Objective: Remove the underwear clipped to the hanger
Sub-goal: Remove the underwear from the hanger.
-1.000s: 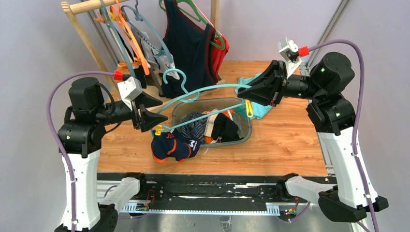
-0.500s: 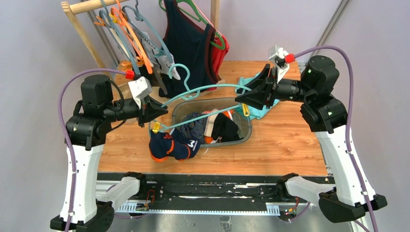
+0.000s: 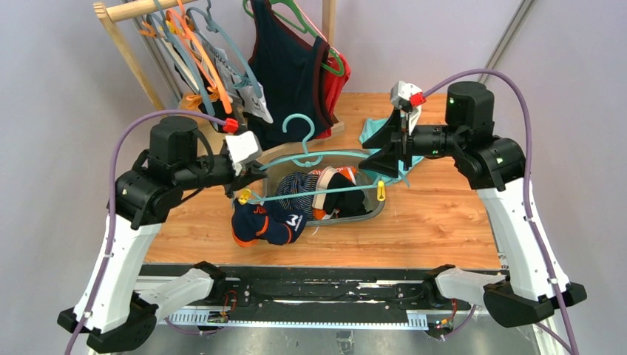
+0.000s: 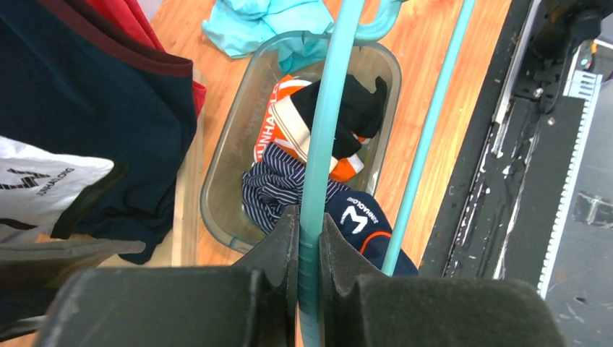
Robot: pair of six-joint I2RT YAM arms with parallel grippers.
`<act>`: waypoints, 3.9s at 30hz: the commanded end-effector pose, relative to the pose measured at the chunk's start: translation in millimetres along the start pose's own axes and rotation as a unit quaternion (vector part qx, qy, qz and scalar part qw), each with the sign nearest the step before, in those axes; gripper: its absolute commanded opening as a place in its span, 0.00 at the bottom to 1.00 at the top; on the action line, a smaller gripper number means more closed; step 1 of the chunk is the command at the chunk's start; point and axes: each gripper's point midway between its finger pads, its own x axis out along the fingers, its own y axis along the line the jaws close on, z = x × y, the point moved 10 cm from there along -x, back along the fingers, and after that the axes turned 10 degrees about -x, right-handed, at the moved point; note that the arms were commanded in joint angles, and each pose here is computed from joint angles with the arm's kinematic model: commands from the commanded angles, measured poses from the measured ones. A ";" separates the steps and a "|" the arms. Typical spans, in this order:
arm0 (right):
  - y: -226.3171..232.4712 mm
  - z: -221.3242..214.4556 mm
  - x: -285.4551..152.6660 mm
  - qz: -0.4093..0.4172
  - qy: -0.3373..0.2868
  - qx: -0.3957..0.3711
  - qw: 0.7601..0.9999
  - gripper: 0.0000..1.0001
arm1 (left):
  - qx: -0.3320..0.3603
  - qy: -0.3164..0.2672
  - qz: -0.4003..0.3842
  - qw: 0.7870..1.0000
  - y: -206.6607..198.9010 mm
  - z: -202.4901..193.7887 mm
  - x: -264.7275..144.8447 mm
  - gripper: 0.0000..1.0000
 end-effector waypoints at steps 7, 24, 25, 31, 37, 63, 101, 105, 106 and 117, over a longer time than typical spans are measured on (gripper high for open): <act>8.3 -26.5 29.8 0.073 0.060 0.016 0.995 0.32 | 0.037 0.036 0.024 0.998 5.2 4.0 15.5 0.00; -0.8 -7.6 8.6 -0.044 0.001 -0.095 0.995 0.00 | 0.043 -0.017 0.109 0.993 -7.8 3.4 -27.7 0.88; -0.1 -5.6 7.4 -0.045 -0.002 -0.097 0.994 0.00 | 0.048 -0.022 0.109 0.993 -10.0 1.9 -31.4 0.89; 6.1 -2.0 5.5 -0.010 -0.004 -0.092 0.996 0.00 | 0.118 -0.036 0.085 0.989 -23.5 -11.1 -48.1 0.90; 9.2 -6.6 0.5 -0.005 0.027 -0.093 0.995 0.00 | 0.167 -0.011 0.064 0.984 -29.9 -25.1 -55.8 0.93; 1.3 -5.8 11.2 0.027 0.038 -0.041 0.998 0.00 | 0.206 0.008 -0.038 0.978 -28.3 -12.6 -38.6 0.81; -8.1 -35.9 27.4 0.055 0.085 -0.012 0.995 0.01 | 0.242 0.101 -0.115 0.958 -17.9 -45.7 -4.4 0.47; -8.1 -36.1 27.4 0.054 0.085 -0.012 0.995 0.01 | 0.245 0.101 -0.125 0.956 -18.4 -48.4 -1.5 0.46; -7.9 -36.1 27.4 0.055 0.085 -0.012 0.995 0.01 | 0.244 0.101 -0.129 0.956 -18.2 -48.4 -0.1 0.47; -7.6 -37.3 27.2 0.053 0.088 -0.012 0.995 0.00 | 0.247 0.100 -0.144 0.953 -19.0 -49.9 4.3 0.39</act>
